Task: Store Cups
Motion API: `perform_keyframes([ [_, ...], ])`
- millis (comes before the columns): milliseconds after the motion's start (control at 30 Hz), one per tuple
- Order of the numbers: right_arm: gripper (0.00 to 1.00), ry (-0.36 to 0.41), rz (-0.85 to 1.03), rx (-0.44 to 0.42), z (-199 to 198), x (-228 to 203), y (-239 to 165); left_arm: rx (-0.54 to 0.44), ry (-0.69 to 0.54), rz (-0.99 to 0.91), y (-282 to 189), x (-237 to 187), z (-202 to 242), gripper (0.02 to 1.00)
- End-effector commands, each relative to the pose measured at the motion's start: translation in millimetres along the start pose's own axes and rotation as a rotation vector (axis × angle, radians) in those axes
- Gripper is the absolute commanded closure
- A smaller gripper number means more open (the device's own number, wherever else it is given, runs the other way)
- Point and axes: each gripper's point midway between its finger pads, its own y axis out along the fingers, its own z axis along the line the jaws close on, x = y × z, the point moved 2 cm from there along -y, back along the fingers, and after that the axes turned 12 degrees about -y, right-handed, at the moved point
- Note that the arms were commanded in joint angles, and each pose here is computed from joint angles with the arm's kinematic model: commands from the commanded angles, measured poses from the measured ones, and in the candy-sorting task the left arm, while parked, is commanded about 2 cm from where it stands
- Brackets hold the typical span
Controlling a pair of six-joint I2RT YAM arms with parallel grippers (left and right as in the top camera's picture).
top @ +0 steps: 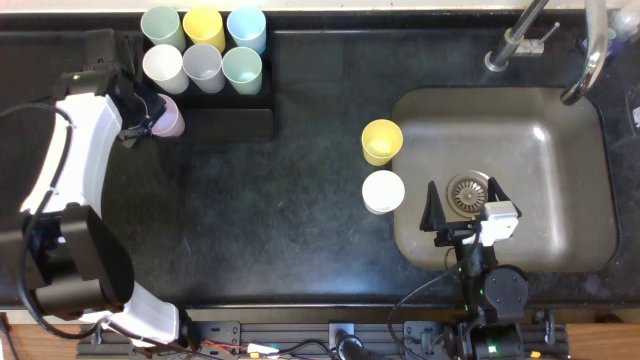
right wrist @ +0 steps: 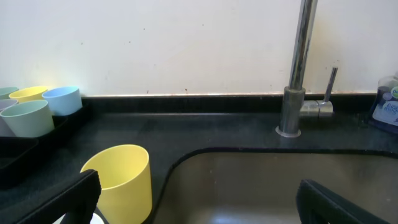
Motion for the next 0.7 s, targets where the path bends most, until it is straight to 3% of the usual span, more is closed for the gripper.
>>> perform_keyframes([
  [33,0.007,0.004,-0.002,0.004,1,-3,0,0.017,-0.017,-0.014,3,3,4,0.020],
  [200,0.005,0.004,-0.002,0.004,1,-3,0,-0.023,-0.017,0.013,-8,-2,0,0.020],
  [333,0.007,0.004,-0.002,0.004,1,-3,0,-0.142,0.023,0.029,-44,-14,-16,0.020],
  [400,0.005,0.004,-0.002,0.004,1,-3,0,-0.233,0.118,0.039,-70,-32,-32,0.020],
  [600,0.005,0.004,-0.002,0.004,1,-3,0,-0.467,0.501,-0.024,-139,-150,-91,0.020],
  [700,0.005,0.004,-0.002,0.004,1,-3,0,-0.534,0.598,-0.058,-157,-226,-103,0.020],
])
